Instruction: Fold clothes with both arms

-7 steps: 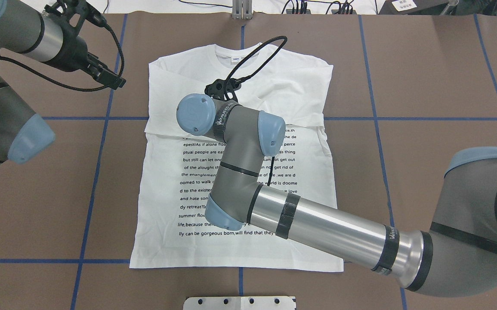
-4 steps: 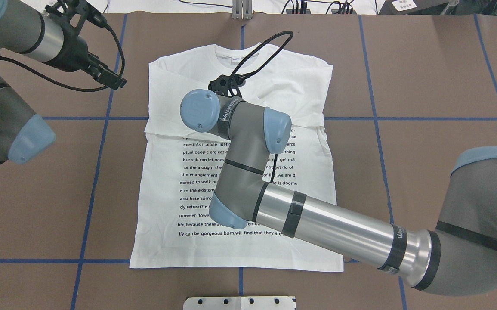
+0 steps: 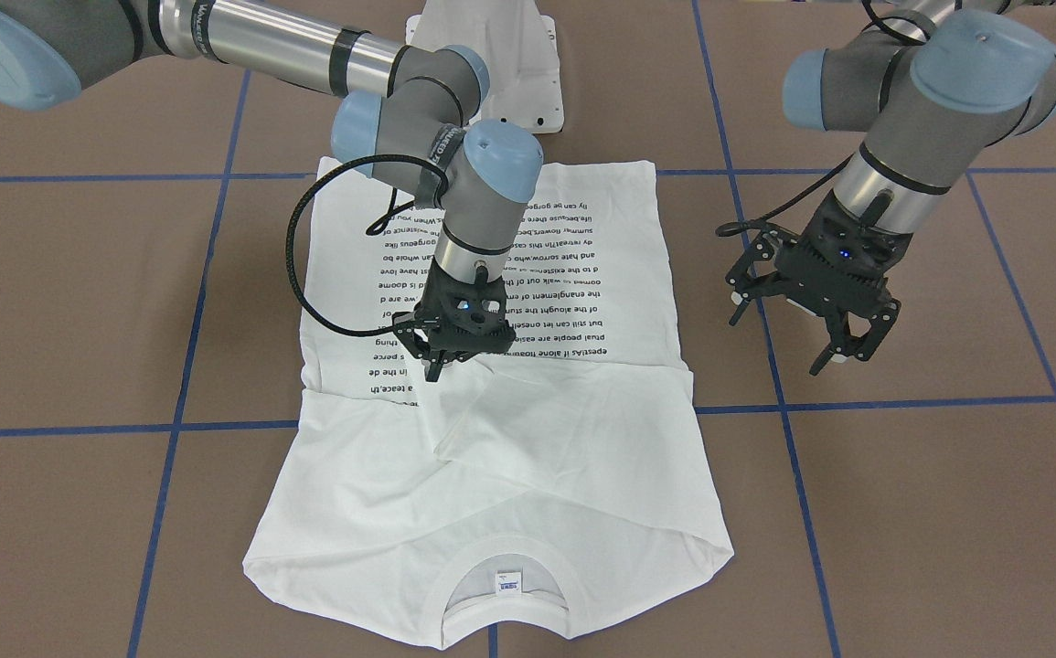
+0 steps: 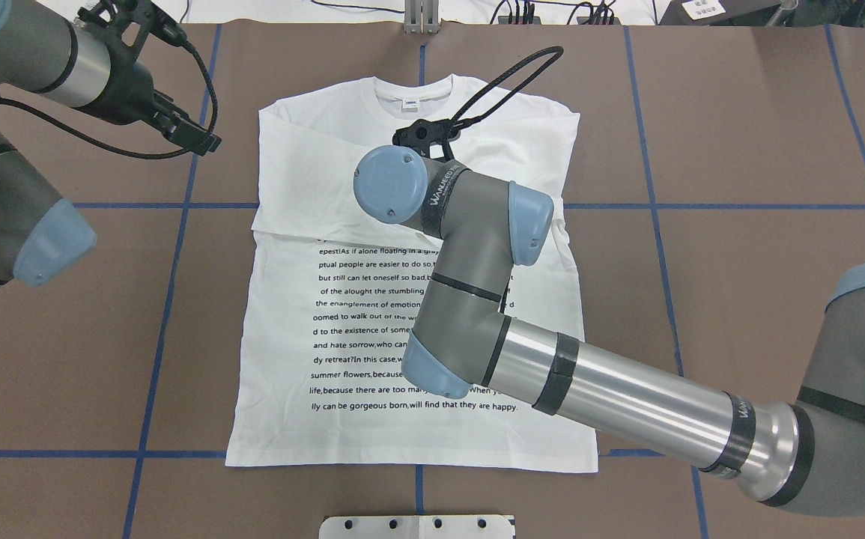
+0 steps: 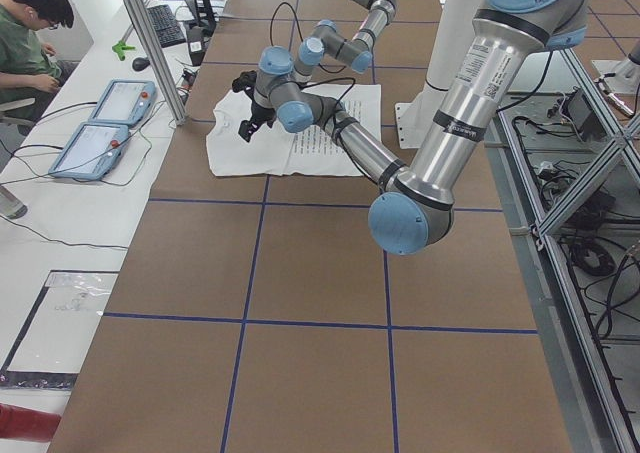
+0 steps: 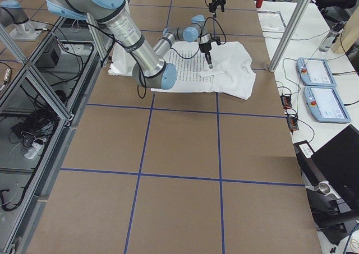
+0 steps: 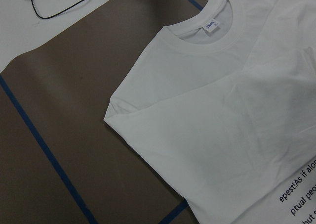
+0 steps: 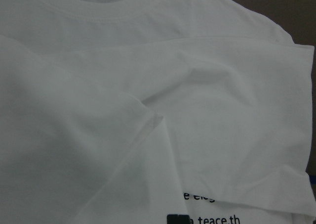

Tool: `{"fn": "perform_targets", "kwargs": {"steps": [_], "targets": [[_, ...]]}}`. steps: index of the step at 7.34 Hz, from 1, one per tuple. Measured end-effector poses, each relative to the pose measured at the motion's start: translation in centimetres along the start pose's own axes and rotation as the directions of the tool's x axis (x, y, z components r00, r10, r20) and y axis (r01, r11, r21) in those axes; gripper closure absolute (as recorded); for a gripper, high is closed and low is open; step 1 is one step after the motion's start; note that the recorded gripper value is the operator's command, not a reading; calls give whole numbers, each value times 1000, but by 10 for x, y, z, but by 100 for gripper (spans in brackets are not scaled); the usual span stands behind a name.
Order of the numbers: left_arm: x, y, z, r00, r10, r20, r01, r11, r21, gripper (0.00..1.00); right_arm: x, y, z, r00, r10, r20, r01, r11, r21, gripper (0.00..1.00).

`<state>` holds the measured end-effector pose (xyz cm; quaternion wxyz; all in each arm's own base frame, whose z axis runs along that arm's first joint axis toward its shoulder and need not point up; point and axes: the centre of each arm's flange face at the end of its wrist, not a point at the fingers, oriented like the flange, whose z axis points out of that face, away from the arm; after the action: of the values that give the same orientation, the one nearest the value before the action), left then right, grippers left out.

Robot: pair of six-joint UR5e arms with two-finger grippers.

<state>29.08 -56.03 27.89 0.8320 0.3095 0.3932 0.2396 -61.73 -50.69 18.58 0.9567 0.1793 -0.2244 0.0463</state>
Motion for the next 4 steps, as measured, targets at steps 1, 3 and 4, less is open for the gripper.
{"fn": "perform_targets", "kwargs": {"steps": [1, 3, 4], "targets": [[0, 1, -1, 1000, 0, 0, 0, 1000, 1, 0, -13, -2, -6, 999, 36, 10, -36, 999, 1, 46], [0, 3, -1, 1000, -1, 0, 1, 1000, -1, 0, -44, 6, 2, 998, 48, 38, -48, 999, 0, 49], [0, 3, -1, 1000, -2, 0, 2, 1000, -1, 0, -52, 13, 6, 998, 43, 48, -43, 999, -1, 51]]}}
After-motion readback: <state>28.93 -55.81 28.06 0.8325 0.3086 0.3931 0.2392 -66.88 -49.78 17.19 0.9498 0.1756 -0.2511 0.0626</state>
